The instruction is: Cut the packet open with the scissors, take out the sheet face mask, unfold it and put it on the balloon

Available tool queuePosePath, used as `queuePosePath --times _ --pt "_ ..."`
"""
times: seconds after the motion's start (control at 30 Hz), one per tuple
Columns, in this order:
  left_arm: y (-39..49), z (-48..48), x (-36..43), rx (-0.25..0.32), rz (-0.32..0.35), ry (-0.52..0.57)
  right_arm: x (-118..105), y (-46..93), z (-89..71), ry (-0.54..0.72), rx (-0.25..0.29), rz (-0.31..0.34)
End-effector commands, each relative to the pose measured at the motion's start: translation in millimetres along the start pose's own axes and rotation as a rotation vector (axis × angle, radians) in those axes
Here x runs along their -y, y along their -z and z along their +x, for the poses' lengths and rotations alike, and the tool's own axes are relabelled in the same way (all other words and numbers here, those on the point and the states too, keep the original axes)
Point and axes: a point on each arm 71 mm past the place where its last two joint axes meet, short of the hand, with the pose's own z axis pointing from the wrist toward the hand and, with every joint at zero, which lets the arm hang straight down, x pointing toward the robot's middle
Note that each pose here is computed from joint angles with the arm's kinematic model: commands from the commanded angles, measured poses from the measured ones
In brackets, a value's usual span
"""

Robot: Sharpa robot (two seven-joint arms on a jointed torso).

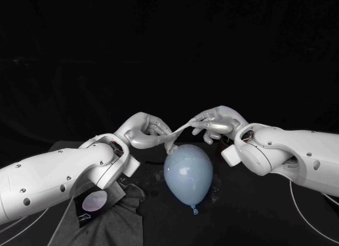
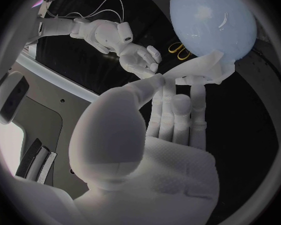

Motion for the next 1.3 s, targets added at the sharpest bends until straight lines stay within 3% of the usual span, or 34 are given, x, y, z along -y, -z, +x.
queuePosePath --times 0.03,0.23,0.5,0.8,1.03,1.17,1.3 --pt "4.7 9.7 4.1 -0.091 0.019 -0.017 7.6 10.5 -0.4 -0.047 0.005 0.007" --pt "13.4 18.6 1.9 -0.139 0.018 -0.045 32.0 33.9 6.0 -0.078 -0.005 0.053" --pt "21.3 31.8 -5.4 -0.185 0.007 -0.093 52.6 54.5 5.5 -0.094 0.031 0.097" --pt "26.6 48.3 -14.6 -0.255 -0.024 -0.094 65.7 65.6 6.5 -0.097 0.037 0.139" --pt "34.7 61.8 -14.5 -0.373 -0.035 -0.077 69.4 73.2 7.1 -0.104 0.027 0.158" --pt "37.1 64.9 -15.6 -0.411 -0.043 -0.074 70.9 74.6 7.1 -0.103 0.015 0.17" --pt "38.5 63.6 -18.1 -0.414 -0.05 -0.072 72.3 74.5 7.2 -0.095 0.008 0.176"
